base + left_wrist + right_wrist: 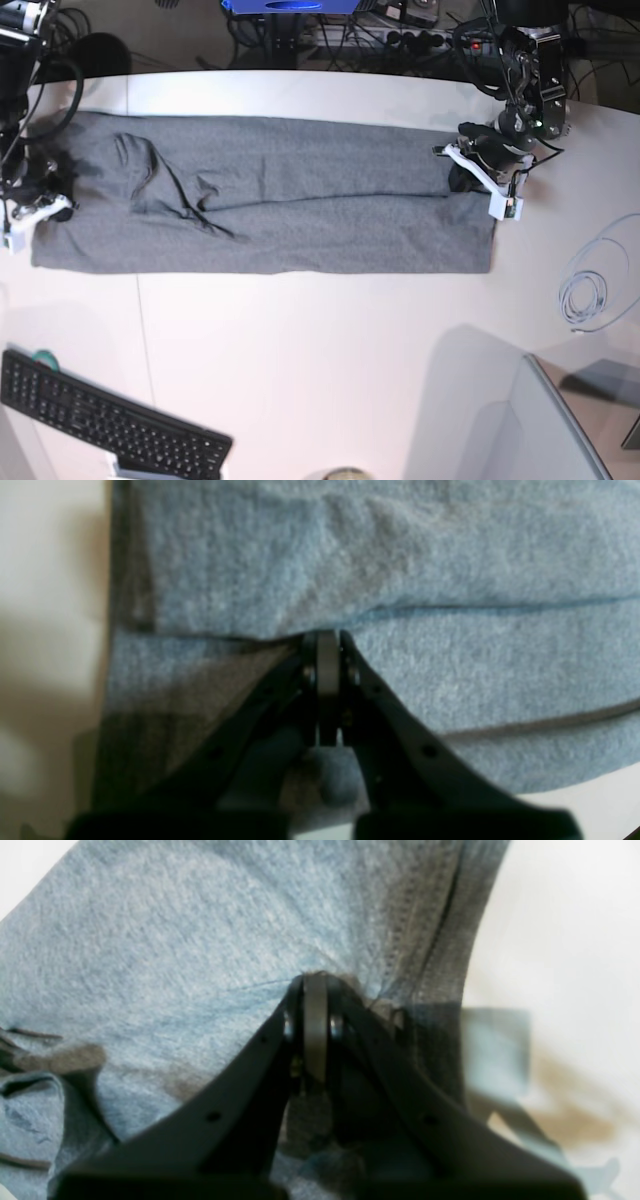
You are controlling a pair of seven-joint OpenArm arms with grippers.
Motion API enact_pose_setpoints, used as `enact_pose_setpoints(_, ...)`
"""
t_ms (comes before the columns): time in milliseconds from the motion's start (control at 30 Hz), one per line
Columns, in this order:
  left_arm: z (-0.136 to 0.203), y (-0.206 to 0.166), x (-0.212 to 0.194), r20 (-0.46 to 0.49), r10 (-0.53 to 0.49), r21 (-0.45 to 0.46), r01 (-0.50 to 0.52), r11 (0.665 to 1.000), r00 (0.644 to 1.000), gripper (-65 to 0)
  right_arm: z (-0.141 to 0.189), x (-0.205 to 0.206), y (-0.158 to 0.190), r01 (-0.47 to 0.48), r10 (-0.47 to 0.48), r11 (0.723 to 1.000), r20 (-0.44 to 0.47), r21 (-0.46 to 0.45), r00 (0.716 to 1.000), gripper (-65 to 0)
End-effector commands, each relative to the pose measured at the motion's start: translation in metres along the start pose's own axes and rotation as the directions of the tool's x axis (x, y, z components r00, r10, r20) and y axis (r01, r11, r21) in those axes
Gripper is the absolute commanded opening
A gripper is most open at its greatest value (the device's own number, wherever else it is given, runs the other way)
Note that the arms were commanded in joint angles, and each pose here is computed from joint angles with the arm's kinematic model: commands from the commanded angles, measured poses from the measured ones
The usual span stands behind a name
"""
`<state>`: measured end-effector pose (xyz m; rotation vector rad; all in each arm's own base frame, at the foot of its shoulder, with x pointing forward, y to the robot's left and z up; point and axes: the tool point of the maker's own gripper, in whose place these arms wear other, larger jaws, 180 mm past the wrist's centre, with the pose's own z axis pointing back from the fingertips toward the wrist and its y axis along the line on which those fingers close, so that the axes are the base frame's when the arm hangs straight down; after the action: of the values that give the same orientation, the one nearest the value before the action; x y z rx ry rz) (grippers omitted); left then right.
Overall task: Layout the t-shirt on the table in an organized manner, then fold the t-shirt properly
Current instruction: 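Grasp the folded shirt's ends with both grippers, then pull the folded shirt ends apart with both grippers to straighten it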
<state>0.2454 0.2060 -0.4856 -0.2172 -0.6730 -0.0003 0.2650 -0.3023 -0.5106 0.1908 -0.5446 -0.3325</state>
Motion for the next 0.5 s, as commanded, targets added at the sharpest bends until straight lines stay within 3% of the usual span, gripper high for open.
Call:
enact_pose_setpoints(0, 0.000, 0.000, 0.003, 0.001, -0.008, -0.002, 0.008, 1.000, 1.000, -65.0, 0.004, -0.036, -0.023, -0.033, 0.019, 0.995, -0.150, -0.094, 0.989, -64.2)
enact_pose_setpoints(167, 0.021, 0.003, 0.029, 0.086, -0.040, 0.025, 0.038, 0.999, 0.995, -65.0, 0.011, -0.027, -0.017, -0.069, 0.057, 0.994, -0.126, -0.088, 0.990, -64.2)
enact_pose_setpoints(300, 0.051, 0.007, 0.057, 0.141, -0.099, 0.072, 0.089, 0.993, 0.985, -65.0, 0.033, -0.005, 0.001, -0.132, 0.128, 0.988, -0.050, -0.078, 0.990, -64.2)
enact_pose_setpoints(467, 0.093, 0.050, 0.078, 0.192, -0.082, 0.206, 0.041, 0.978, 0.978, -65.0, 0.073, 0.025, 0.022, -0.161, 0.169, 0.982, 0.086, -0.094, 0.982, -63.9)
